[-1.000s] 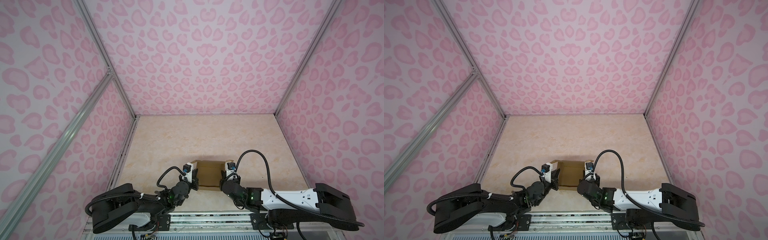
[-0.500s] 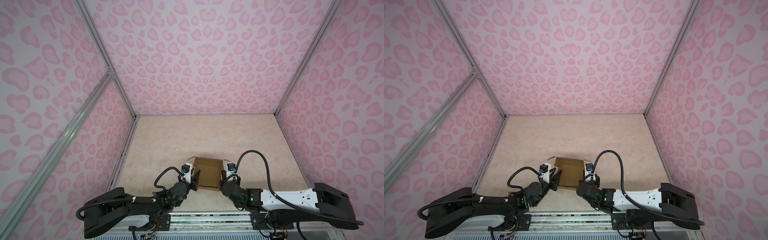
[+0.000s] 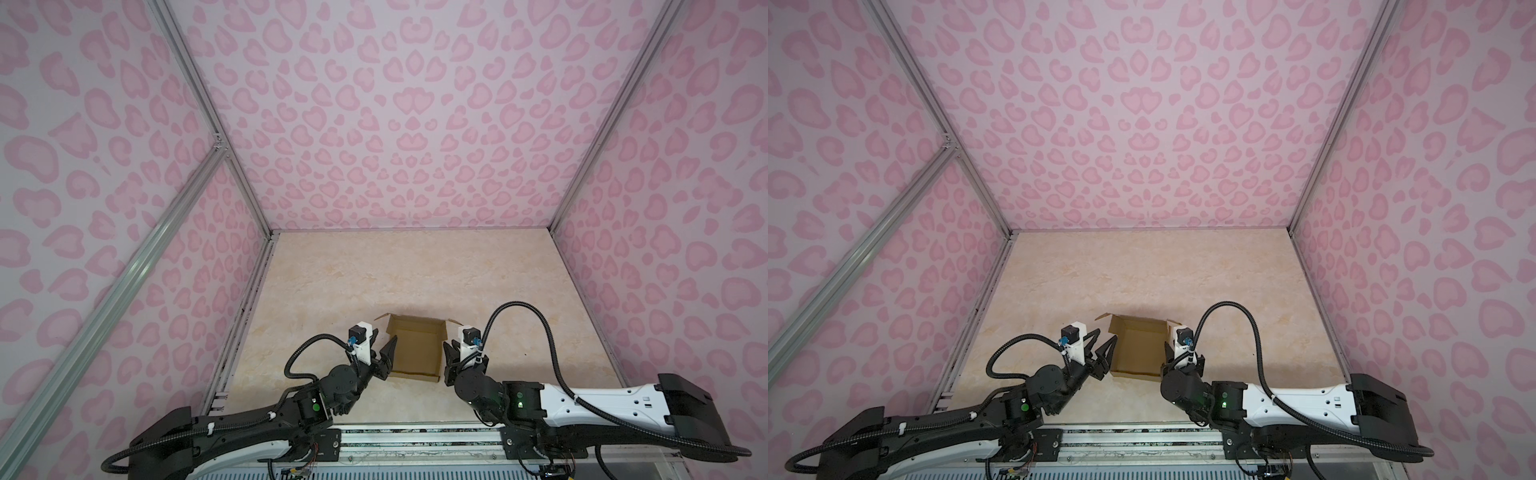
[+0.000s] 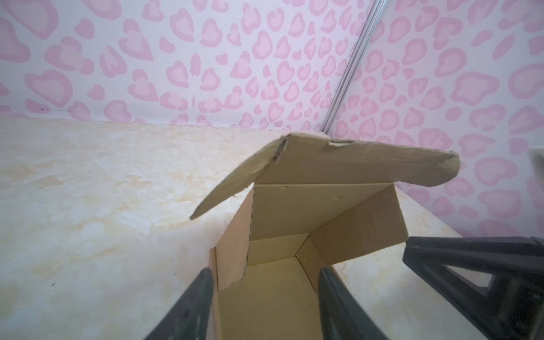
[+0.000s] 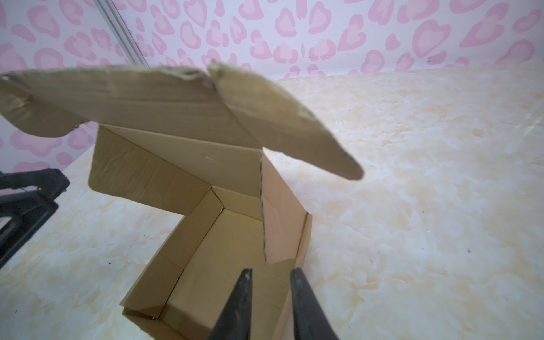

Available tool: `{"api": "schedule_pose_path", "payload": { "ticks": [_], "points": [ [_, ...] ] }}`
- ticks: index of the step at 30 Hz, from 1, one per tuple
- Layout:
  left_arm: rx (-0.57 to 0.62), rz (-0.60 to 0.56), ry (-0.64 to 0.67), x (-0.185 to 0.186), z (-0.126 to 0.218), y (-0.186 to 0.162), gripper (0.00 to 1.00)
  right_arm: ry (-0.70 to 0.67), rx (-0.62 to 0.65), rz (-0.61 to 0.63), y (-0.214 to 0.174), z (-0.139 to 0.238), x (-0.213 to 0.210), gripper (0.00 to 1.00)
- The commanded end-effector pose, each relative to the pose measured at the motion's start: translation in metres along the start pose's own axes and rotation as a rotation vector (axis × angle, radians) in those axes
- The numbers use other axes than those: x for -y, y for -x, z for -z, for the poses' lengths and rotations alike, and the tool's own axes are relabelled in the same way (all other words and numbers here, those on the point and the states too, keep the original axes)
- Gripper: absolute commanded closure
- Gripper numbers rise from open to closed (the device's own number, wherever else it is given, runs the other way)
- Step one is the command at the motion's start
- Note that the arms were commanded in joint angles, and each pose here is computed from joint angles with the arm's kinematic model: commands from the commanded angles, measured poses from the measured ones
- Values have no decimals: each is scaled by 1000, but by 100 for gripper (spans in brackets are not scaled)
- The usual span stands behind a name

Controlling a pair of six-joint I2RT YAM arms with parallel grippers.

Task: Fold the paper box
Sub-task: 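Release the box and raise both grippers above it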

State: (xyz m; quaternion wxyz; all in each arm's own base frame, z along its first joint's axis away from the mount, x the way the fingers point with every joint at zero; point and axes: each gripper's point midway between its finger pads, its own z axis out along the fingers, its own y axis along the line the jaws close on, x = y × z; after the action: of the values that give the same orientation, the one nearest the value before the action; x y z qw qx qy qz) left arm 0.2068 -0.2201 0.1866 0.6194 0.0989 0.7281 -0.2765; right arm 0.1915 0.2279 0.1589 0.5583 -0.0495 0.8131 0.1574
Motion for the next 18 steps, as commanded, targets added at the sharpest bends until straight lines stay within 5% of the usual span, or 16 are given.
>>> {"api": "schedule_pose_path", "payload": {
  "ticks": [1,3,8,13,18],
  "points": [
    [-24,-55,-41,8,4,7,20,-38,24,35,11,13,12,72],
    [-23,-53,-65,13,9,18,2,-28,46,36,22,23,13,72],
    [29,-41,-138,22,27,51,3,-57,130,61,64,47,31,72],
    [111,50,-80,17,42,111,3,-58,231,-47,119,65,52,71],
    [-7,-117,-16,31,24,160,3,47,123,-166,162,47,44,69]
  ]
}}
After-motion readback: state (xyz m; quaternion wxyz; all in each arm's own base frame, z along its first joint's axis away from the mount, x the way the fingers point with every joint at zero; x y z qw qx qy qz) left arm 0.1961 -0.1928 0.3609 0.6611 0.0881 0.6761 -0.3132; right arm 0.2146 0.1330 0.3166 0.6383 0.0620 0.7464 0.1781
